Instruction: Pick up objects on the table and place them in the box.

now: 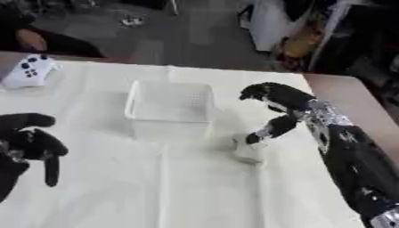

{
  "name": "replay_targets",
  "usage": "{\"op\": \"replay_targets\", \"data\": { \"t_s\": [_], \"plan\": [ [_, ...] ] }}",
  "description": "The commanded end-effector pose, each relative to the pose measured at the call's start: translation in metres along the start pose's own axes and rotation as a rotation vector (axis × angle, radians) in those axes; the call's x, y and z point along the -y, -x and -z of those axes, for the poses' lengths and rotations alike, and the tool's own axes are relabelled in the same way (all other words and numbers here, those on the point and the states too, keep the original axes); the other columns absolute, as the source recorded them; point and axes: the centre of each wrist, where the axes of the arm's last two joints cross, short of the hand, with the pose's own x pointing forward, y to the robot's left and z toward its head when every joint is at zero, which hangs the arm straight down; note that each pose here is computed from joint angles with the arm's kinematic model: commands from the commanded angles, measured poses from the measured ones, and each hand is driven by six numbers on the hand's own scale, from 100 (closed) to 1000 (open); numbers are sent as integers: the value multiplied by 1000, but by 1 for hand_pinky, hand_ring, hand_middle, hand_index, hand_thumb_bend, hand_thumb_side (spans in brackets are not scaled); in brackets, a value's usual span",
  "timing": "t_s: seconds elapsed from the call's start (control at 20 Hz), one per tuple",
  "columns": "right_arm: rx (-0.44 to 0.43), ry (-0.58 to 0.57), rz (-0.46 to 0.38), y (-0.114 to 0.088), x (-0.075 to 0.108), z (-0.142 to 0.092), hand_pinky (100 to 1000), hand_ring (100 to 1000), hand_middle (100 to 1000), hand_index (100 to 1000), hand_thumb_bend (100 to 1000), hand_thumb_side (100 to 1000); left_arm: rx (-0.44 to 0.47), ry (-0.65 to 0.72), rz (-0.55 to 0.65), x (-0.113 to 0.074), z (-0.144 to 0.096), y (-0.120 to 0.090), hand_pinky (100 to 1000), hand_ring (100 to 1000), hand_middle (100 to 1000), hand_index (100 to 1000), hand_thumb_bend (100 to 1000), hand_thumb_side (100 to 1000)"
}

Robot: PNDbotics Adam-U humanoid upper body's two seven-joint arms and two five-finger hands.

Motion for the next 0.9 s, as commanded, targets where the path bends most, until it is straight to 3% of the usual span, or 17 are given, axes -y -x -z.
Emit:
{"op": "replay_targets", "data": {
  "t_s": [0.05, 0.5, 0.65, 0.9],
  "plan": [
    [12, 7, -42, 7, 21, -3, 923, 814, 871, 896, 972, 1000, 27, 9, 16, -4, 5, -7, 355, 712, 850, 925, 533, 910],
    [11, -35, -10, 9, 8, -11, 916, 806, 873, 925, 1000, 1000, 21, 7, 19, -4, 4, -7, 355, 713, 850, 925, 532, 910],
    [38, -70, -5, 10, 7, -19, 935, 844, 868, 930, 948, 1000, 12, 7, 20, -4, 3, -7, 354, 713, 850, 925, 530, 916],
    [5, -117, 37, 9, 4, -22, 935, 843, 856, 925, 916, 1000, 6, 8, 20, -3, 2, -6, 354, 713, 850, 925, 529, 918]
  ]
}}
